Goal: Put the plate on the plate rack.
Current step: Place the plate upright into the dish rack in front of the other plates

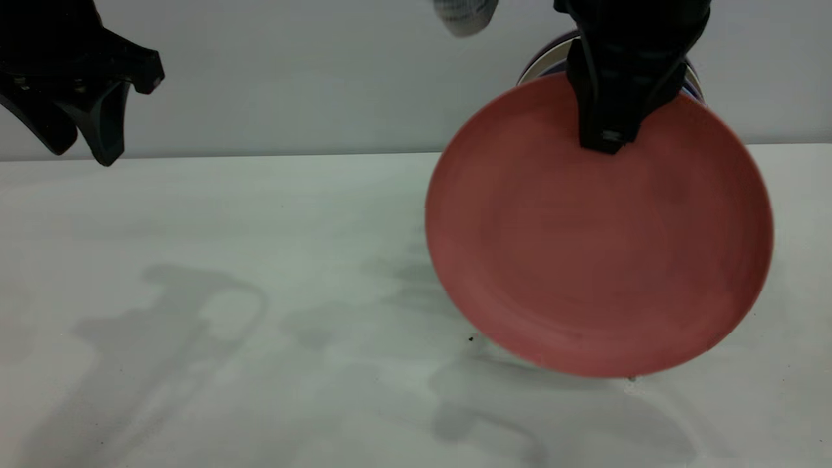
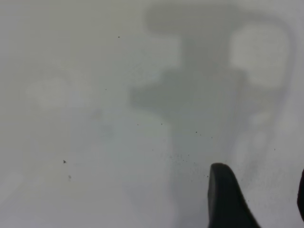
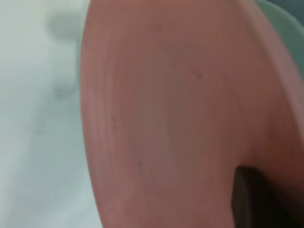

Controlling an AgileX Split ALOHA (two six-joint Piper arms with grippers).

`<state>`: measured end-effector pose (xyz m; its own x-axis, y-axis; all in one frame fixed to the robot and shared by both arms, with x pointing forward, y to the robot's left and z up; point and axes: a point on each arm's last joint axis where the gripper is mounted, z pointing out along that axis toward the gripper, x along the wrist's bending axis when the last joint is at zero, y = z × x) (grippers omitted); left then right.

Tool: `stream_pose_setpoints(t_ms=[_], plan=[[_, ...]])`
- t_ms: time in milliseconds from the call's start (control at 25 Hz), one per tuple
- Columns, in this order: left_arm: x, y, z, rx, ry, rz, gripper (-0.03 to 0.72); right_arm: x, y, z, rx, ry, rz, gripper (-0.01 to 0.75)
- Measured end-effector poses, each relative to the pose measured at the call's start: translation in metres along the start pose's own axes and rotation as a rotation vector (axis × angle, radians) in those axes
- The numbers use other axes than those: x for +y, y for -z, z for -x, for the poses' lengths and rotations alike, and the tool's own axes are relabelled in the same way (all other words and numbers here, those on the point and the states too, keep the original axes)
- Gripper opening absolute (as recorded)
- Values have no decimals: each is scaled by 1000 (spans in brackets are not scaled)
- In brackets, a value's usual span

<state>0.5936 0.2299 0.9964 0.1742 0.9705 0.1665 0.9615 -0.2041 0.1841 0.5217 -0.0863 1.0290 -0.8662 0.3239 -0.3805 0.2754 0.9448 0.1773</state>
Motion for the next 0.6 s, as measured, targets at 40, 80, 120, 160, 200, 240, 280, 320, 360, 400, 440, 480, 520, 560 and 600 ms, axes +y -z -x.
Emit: stream_pose_setpoints(t_ms=[40,80,120,160,200,240,280,320,360,400,440,480,520,560,600], plan=[[0,0,0,0,-3,0,402,2,3,-2,-19,16,1,90],[0,0,0,0,-5,0,402,4,6,-4,-38,31,3,90],[0,0,0,0,-8,0,402,5,10,-4,-57,44,4,90],[0,0,0,0,-8,0,402,6,12,-5,-70,53,4,90],[0,0,0,0,-8,-1,402,7,15,-7,-87,64,5,90],[0,0,0,0,-8,-1,402,7,17,-7,-102,70,2,90],[0,0,0,0,-8,-1,402,7,18,-6,-116,72,0,90],[0,0,0,0,-8,-1,402,7,20,-6,-129,75,-6,90],[0,0,0,0,-8,-2,402,7,20,-6,-143,76,-15,90],[0,0,0,0,-8,-2,402,6,21,-5,-158,77,-24,90],[0,0,0,0,-10,-2,402,6,22,-5,-172,79,-30,90],[0,0,0,0,-10,-2,402,7,22,-5,-187,86,-32,90],[0,0,0,0,-10,-2,402,8,23,-5,-203,96,-32,90],[0,0,0,0,-10,-3,402,9,24,-5,-215,100,-33,90],[0,0,0,1,-10,-4,402,10,24,-6,-224,105,-31,90]])
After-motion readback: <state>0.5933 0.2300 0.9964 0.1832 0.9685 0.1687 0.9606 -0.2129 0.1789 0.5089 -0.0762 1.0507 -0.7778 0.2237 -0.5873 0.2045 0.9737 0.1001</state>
